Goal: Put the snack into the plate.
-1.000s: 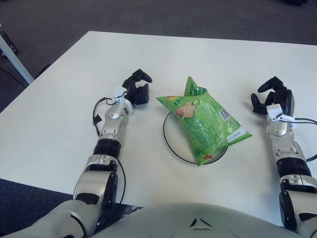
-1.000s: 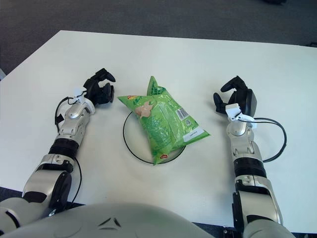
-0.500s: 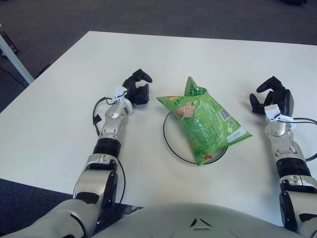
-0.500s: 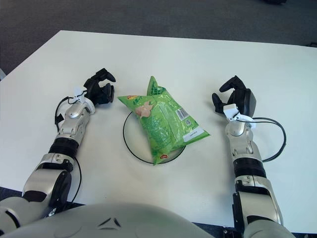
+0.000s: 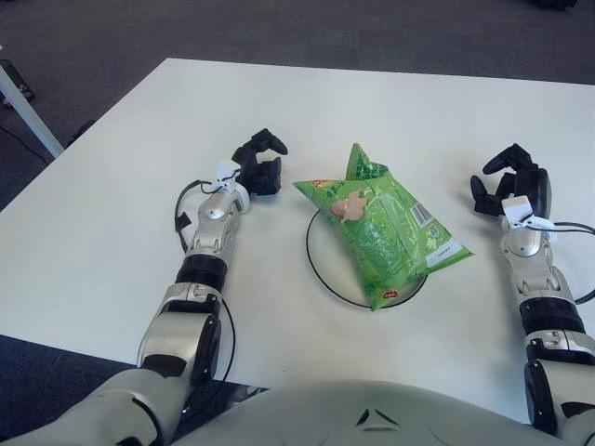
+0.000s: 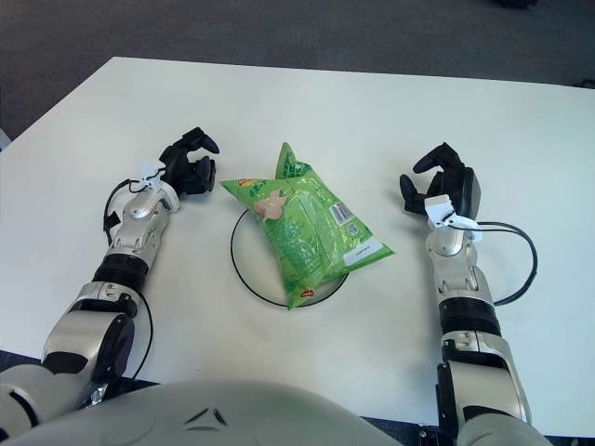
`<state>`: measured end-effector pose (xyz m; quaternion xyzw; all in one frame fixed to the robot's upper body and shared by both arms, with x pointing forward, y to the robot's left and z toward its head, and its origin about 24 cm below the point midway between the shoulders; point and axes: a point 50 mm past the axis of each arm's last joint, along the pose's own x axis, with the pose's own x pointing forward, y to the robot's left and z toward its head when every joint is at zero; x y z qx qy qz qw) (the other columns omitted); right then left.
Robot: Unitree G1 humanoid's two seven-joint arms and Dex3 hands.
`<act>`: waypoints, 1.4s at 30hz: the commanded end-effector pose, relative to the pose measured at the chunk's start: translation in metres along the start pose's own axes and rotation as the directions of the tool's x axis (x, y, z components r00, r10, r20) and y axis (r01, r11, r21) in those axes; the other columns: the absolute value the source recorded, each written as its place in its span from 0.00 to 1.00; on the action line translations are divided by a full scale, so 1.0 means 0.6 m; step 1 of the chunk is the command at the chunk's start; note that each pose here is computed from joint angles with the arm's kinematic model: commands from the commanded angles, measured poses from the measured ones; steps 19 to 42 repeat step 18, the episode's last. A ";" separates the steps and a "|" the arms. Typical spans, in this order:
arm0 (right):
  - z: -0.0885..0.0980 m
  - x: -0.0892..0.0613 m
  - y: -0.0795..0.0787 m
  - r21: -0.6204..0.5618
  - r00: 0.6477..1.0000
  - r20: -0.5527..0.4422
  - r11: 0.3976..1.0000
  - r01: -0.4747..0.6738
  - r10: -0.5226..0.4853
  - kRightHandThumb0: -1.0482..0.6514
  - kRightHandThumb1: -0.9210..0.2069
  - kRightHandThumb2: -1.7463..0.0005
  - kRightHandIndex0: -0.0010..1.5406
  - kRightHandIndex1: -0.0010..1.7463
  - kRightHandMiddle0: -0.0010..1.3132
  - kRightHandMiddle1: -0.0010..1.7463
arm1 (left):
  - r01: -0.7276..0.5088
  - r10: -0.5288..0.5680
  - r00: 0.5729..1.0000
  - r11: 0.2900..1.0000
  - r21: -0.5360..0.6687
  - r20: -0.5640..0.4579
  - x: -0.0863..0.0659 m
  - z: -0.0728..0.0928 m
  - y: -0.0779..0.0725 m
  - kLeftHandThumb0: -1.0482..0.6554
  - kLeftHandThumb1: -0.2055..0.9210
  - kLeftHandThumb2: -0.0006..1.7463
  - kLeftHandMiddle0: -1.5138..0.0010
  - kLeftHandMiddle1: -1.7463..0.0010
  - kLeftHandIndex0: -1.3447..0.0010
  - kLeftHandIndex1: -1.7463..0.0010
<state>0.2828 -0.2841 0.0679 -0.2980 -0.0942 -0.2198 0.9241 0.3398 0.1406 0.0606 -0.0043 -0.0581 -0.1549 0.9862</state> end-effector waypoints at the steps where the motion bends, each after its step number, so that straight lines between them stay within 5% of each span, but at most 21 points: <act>1: -0.049 -0.063 0.032 0.055 0.985 -0.158 0.996 -0.064 0.072 0.33 0.58 0.22 0.81 1.00 0.49 1.00 | -0.001 -0.004 0.992 0.999 -0.034 -0.128 -0.024 -0.049 -0.004 0.35 0.55 0.68 0.19 0.00 0.60 0.00; 15: -0.042 -0.086 0.027 0.396 0.950 -0.283 0.918 -0.009 0.131 0.34 0.54 0.25 0.86 1.00 0.46 1.00 | 0.012 -0.018 0.992 0.999 -0.042 -0.126 -0.022 -0.052 -0.008 0.35 0.56 0.67 0.20 0.00 0.61 0.00; 42: -0.041 -0.092 0.027 0.399 0.950 -0.282 0.917 -0.013 0.136 0.34 0.52 0.26 0.86 1.00 0.46 1.00 | 0.008 -0.014 0.992 0.999 -0.047 -0.126 -0.025 -0.054 -0.007 0.35 0.56 0.68 0.19 0.00 0.61 0.00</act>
